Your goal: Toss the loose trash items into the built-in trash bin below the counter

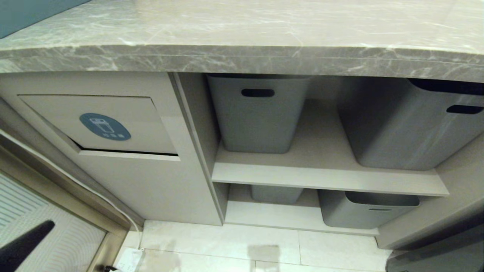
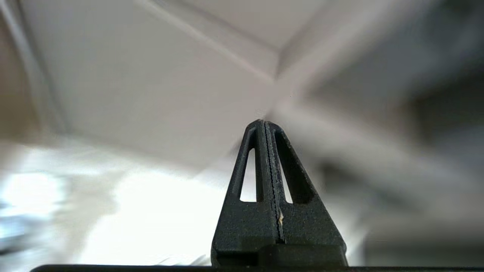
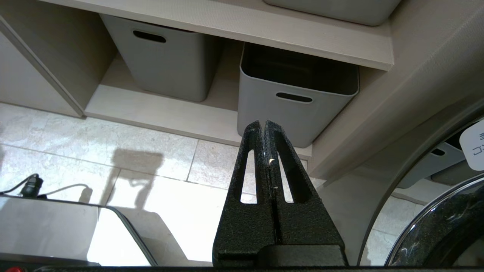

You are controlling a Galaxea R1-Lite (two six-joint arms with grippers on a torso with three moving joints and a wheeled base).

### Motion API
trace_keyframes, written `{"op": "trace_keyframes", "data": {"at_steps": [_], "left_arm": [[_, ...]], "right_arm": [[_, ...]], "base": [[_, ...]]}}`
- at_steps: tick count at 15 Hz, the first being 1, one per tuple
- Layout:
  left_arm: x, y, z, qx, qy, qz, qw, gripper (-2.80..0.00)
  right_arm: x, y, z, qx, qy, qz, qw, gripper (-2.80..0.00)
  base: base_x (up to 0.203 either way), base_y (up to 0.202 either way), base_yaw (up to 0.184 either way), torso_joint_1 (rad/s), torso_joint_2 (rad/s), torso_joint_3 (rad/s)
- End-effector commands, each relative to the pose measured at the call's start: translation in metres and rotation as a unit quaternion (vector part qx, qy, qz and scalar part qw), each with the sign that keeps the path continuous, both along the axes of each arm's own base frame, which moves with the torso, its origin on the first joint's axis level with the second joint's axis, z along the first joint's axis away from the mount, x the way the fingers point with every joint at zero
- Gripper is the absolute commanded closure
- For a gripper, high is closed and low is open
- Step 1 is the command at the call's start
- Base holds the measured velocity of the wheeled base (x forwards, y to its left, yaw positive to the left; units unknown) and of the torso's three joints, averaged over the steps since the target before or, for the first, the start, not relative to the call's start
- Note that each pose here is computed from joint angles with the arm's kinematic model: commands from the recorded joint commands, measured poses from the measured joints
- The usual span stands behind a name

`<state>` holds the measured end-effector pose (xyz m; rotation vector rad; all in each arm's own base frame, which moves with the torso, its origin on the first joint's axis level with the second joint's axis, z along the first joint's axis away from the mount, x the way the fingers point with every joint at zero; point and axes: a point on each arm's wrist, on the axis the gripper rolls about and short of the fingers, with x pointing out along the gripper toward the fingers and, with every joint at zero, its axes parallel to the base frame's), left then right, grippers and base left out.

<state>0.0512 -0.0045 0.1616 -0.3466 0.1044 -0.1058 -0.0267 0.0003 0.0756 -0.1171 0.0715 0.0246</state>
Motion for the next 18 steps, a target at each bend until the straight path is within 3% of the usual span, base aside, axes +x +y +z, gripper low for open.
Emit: {"op": "trace_keyframes", "data": {"at_steps": [1,3,4,6,7,9,11,13,18], "left_arm": [[-0.033,0.002,-0.024,0.094,0.008,-0.015,0.9954,0.0],[-0.05,0.003,-0.055,0.135,0.023,-0.013,0.9904,0.0],[-0.053,0.004,-0.071,0.16,0.056,0.005,0.9856,0.0],[-0.056,0.004,-0.079,0.176,0.085,0.05,0.9794,0.0],[-0.057,0.004,-0.082,0.185,0.096,0.052,0.9765,0.0],[-0.059,0.004,-0.082,0.199,0.074,0.042,0.9762,0.0],[-0.07,0.004,-0.085,0.212,0.0,0.036,0.9765,0.0],[-0.076,0.003,-0.086,0.221,-0.05,0.035,0.9734,0.0],[-0.074,0.003,-0.086,0.239,-0.059,0.028,0.9689,0.0]], "right_arm": [[0.0,0.0,0.0,0.0,0.001,0.001,1.0,0.0],[0.0,0.0,0.0,-0.002,0.001,0.001,1.0,0.0],[0.0,0.0,-0.001,-0.006,0.002,0.001,1.0,0.0],[0.0,0.0,0.0,-0.009,0.001,0.002,1.0,0.0],[0.0,0.0,-0.001,-0.01,0.002,0.002,1.0,0.0],[0.0,0.0,-0.001,-0.008,0.002,0.001,1.0,0.0],[0.0,0.0,0.0,-0.006,0.001,0.001,1.0,0.0],[0.0,0.0,-0.001,-0.009,0.002,0.002,1.0,0.0],[0.0,0.0,-0.001,-0.007,0.002,0.003,1.0,0.0]], "base": [[0.0,0.0,0.0,0.0,0.0,0.0],[0.0,0.0,0.0,0.0,0.0,0.0],[0.0,0.0,0.0,0.0,0.0,0.0],[0.0,0.0,0.0,0.0,0.0,0.0],[0.0,0.0,0.0,0.0,0.0,0.0],[0.0,0.0,0.0,0.0,0.0,0.0],[0.0,0.0,0.0,0.0,0.0,0.0],[0.0,0.0,0.0,0.0,0.0,0.0],[0.0,0.0,0.0,0.0,0.0,0.0]]}}
